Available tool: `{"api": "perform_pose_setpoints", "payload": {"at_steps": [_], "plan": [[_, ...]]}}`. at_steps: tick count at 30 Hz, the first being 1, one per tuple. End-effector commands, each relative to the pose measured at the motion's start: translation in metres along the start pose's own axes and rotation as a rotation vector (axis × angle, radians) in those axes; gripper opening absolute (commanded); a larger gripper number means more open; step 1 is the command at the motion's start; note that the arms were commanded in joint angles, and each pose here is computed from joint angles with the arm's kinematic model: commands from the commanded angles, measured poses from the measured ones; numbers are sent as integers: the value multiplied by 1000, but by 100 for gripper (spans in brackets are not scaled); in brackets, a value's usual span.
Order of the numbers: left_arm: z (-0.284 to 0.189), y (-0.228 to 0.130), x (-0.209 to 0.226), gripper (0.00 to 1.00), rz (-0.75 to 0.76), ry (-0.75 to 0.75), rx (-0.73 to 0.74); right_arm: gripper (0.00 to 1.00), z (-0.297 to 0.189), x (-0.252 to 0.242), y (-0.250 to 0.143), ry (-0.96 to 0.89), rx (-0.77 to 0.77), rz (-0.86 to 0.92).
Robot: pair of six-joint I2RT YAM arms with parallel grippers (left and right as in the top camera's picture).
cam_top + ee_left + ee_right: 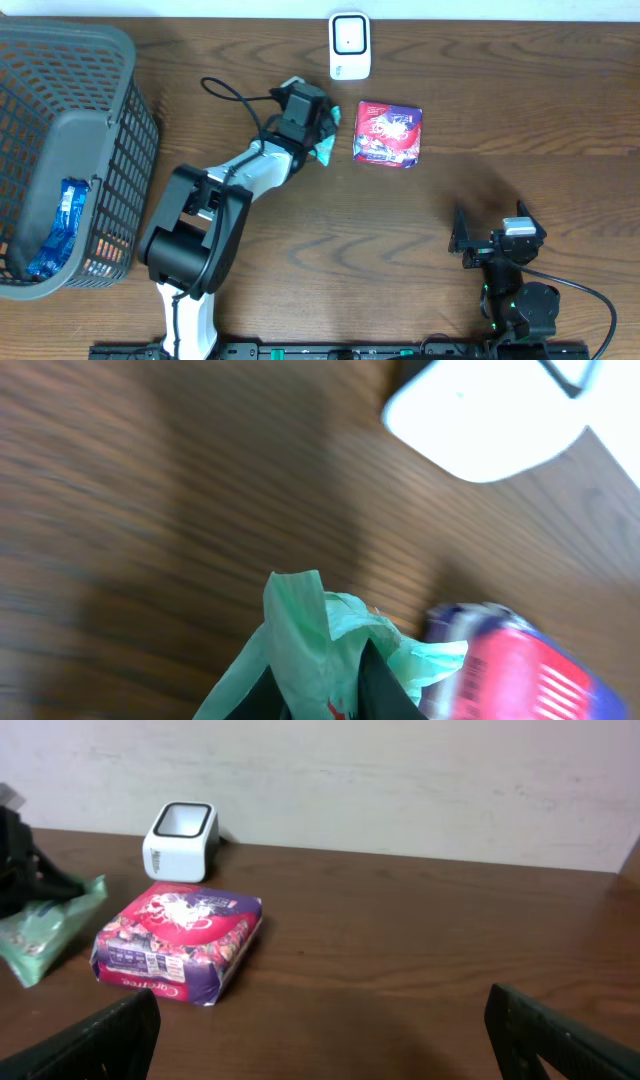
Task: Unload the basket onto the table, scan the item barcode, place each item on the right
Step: 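Carry the green packet to the scanner area, then place the green packet left of the pad package and release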
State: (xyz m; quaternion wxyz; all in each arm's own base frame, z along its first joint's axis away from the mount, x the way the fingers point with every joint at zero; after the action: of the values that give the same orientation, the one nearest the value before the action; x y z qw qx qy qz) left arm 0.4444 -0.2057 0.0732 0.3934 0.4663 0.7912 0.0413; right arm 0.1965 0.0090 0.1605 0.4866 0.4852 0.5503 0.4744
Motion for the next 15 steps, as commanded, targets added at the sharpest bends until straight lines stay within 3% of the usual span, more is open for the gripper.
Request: {"api": "perform_pose_setpoints", "payload": {"at_steps": [1,5,6,10,15], "plan": [[-6,11,-2,31,1,1,-12,99,0,-1,-1,-8,5,-12],[-19,21,-13,70,45,-30,-38,99,0,-1,-1,-8,5,-12],[-25,25,-18,75,67,-44,-50,99,0,-1,-1,-8,5,-12],[-61,45,-46,86,156,-120,-123,99,0,-1,-1,-8,5,-12],[-130,86,-71,88,263,-183,-283,99,0,-1,-1,-8,5,-12]]}}
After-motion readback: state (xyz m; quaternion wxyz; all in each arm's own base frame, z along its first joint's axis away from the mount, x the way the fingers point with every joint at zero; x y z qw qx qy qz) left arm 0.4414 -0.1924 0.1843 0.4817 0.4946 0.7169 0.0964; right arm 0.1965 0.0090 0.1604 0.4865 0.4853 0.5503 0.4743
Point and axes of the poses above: each gripper's point midway between its finger pads, its own z axis out along the fingers, its own x axis along the line the jaws close on, y = z × x, the point moved 5 cm from there along -z, back along the fingers, and after that the axes turned 2 degrees about -z, right-handed, at the moved point
